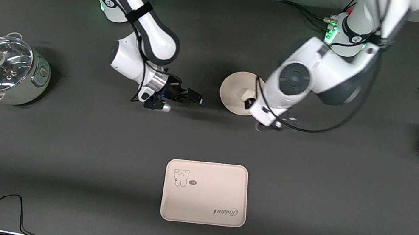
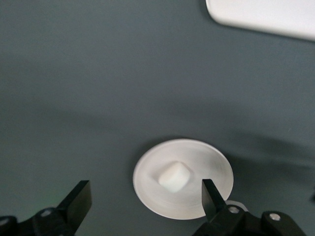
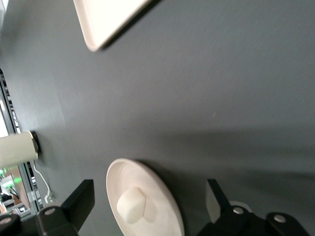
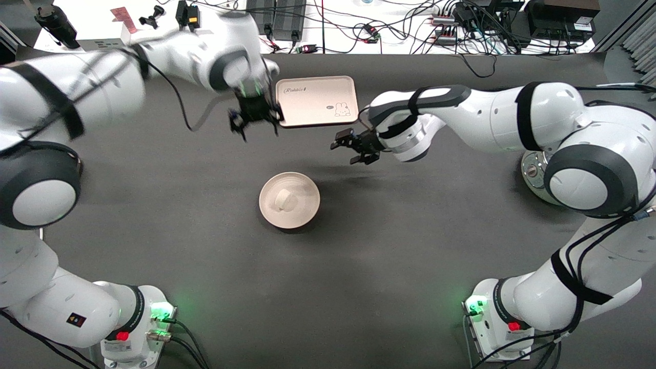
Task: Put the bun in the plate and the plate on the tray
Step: 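Open the left gripper and withdraw while the right gripper nears the plate, then grasp the plate rim with the right gripper while the left gripper retracts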
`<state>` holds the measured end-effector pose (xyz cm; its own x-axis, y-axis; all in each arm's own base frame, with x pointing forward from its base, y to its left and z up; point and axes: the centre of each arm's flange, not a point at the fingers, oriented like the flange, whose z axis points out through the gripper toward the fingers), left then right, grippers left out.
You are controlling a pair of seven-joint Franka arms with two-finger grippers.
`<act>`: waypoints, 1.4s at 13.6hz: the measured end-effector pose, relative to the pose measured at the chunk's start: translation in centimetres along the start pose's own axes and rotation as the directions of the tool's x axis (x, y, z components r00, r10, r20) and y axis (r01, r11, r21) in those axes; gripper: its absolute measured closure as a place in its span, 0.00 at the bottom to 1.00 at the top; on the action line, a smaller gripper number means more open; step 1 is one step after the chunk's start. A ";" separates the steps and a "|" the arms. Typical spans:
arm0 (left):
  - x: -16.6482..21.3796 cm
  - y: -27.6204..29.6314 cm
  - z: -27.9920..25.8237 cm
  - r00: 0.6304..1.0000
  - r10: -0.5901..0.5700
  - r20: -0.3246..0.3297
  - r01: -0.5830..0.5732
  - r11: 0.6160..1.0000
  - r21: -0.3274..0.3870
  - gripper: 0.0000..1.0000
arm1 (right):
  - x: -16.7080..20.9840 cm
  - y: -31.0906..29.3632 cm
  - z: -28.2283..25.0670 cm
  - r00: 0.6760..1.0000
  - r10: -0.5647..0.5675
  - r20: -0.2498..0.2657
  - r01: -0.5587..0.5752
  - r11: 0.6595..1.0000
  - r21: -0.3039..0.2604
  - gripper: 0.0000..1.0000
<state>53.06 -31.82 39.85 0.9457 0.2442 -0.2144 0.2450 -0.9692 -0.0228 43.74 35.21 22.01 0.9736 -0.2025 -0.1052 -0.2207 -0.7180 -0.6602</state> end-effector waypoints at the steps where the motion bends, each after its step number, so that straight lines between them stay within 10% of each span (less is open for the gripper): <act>1: 2.2 -2.7 -2.0 1.000 0.014 -0.007 -0.014 1.000 -0.012 0.00 | -1.6 -0.6 1.0 1.000 -0.010 -0.006 0.010 1.000 -0.010 0.00; 5: 9.9 -18.0 -9.1 0.999 0.042 -0.026 -0.042 0.999 0.004 0.00 | -8.2 -1.2 5.2 0.998 -0.061 -0.035 0.058 0.994 -0.091 0.00; 10: 8.9 -31.3 -17.8 0.985 0.140 -0.096 -0.131 0.987 0.093 0.00 | -11.8 -0.1 8.0 0.995 -0.091 -0.046 0.083 0.984 -0.158 0.05; 19: 7.6 -30.8 -18.2 0.991 0.117 -0.067 -0.110 0.988 0.108 0.00 | -12.0 0.7 10.7 0.997 -0.063 -0.038 0.056 0.984 -0.168 0.95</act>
<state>56.58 0.44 56.65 0.9801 0.1304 -0.1499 0.1154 -0.9878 -0.1043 32.52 44.27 14.91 0.9826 -0.1821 -0.0352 -0.1728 -0.8300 -0.5303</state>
